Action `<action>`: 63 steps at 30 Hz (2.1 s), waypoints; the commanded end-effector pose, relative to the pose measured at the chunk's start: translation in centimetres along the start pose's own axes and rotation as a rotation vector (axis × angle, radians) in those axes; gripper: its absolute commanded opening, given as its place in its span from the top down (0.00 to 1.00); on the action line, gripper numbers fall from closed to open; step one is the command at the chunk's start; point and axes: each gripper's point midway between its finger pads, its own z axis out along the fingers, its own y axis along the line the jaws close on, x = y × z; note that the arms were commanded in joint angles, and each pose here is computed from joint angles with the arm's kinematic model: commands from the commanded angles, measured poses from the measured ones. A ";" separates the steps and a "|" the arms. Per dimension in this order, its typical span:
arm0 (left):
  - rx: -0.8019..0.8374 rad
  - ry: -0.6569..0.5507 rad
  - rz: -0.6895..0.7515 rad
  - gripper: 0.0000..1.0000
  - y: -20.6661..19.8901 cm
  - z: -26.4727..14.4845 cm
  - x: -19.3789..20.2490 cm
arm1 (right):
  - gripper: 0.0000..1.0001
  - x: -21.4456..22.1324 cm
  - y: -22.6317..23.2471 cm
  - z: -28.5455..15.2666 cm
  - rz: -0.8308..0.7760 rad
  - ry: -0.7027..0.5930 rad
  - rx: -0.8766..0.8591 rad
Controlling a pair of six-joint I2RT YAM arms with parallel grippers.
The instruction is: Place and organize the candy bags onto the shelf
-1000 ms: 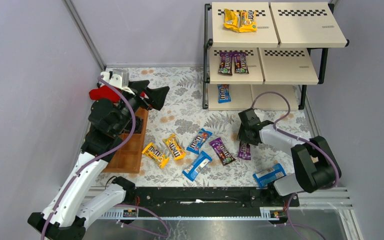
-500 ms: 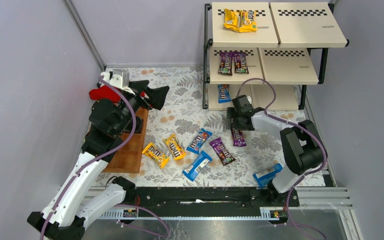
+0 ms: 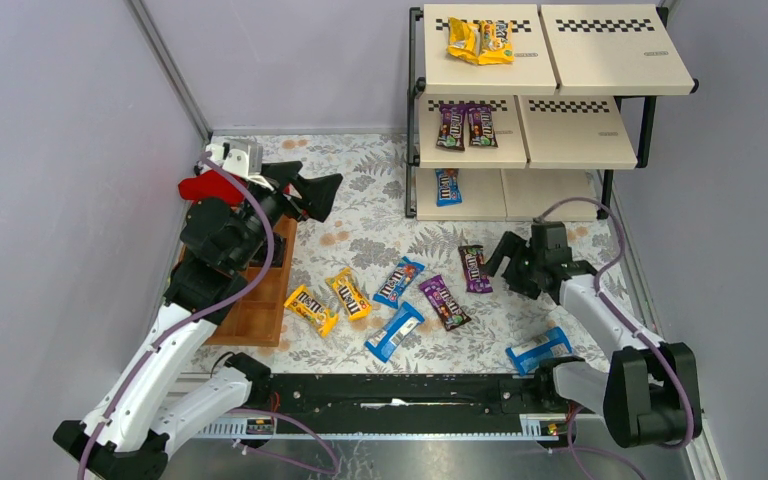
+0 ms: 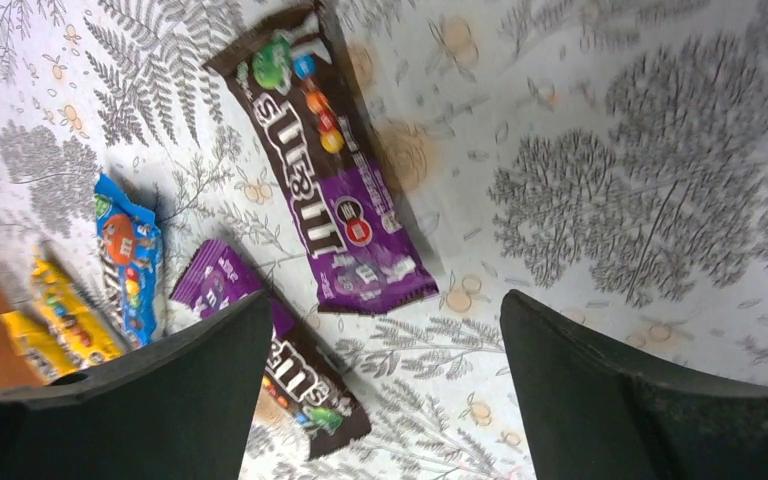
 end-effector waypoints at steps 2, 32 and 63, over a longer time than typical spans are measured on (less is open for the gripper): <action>0.012 -0.056 0.020 0.01 -0.7 -0.2 -2.3 | 0.16 1.3 1.9 -0.4 0.220 0.061 -0.199; 0.006 -0.047 0.009 0.01 -0.6 0.1 -1.8 | 0.36 -1.0 0.5 3.8 0.628 -0.223 -0.381; 0.009 -0.029 0.007 0.01 -0.7 0.5 -1.3 | 1.00 -4.3 3.0 -4.7 0.369 -0.362 -0.374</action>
